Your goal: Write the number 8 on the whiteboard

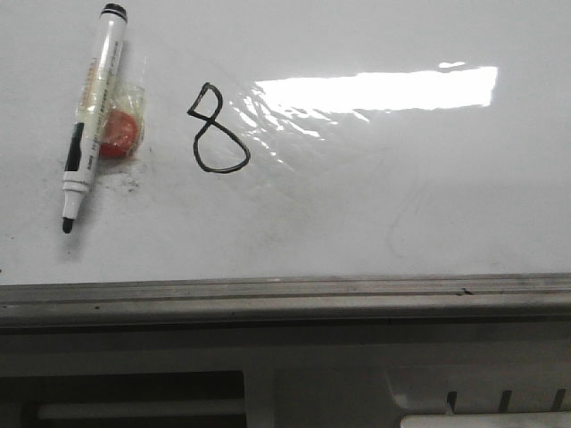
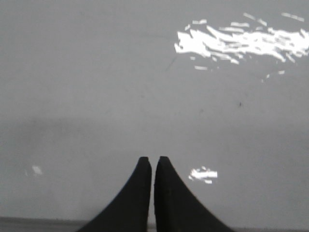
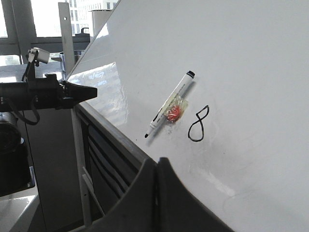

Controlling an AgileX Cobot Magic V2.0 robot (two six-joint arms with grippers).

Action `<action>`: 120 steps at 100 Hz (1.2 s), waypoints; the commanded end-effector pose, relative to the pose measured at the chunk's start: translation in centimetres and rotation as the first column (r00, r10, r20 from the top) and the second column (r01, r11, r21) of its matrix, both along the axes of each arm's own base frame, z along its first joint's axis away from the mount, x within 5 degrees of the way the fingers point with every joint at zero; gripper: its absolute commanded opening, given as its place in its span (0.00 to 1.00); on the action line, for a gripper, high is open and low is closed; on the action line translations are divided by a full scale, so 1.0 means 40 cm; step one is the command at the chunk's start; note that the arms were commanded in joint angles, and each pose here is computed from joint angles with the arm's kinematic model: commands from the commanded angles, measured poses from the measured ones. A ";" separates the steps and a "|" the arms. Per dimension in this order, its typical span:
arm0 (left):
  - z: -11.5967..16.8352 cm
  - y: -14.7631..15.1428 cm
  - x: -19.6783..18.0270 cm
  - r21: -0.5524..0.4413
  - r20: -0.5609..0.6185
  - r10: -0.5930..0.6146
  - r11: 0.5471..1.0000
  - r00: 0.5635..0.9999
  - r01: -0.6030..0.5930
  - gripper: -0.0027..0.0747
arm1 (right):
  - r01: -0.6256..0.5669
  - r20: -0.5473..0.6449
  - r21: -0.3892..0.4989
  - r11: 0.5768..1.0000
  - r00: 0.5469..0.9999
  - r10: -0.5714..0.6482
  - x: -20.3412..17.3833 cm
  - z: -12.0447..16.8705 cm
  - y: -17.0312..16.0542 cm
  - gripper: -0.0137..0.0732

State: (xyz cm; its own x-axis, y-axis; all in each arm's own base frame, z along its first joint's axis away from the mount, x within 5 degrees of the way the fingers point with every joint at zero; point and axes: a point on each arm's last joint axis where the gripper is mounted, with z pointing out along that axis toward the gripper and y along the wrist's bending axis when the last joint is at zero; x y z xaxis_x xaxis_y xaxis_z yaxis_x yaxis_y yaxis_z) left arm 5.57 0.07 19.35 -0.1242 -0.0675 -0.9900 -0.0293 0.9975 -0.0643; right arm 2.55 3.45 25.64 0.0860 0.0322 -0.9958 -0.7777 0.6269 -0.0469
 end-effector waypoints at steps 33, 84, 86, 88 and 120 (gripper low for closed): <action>-0.040 -0.002 -0.005 0.002 -0.076 -0.007 1.000 0.997 0.007 0.01 | 0.011 0.057 0.063 0.998 0.998 -0.015 -0.001 0.034 -0.006 0.08; -0.040 -0.002 -0.005 0.002 -0.076 -0.007 1.000 0.997 0.007 0.01 | 0.011 0.057 0.063 0.998 0.998 -0.015 -0.001 0.034 -0.006 0.08; -0.040 -0.002 -0.005 0.002 -0.076 -0.007 1.000 0.997 0.007 0.01 | 0.011 0.057 0.063 0.998 0.998 -0.015 -0.001 0.034 -0.006 0.08; -0.040 -0.002 -0.005 0.002 -0.076 -0.007 1.000 0.997 0.007 0.01 | 0.011 0.057 0.063 0.998 0.998 -0.015 -0.001 0.034 -0.006 0.08; -0.040 -0.002 -0.005 0.002 -0.076 -0.007 1.000 0.997 0.007 0.01 | 0.011 0.057 0.063 0.998 0.998 -0.015 -0.001 0.034 -0.006 0.08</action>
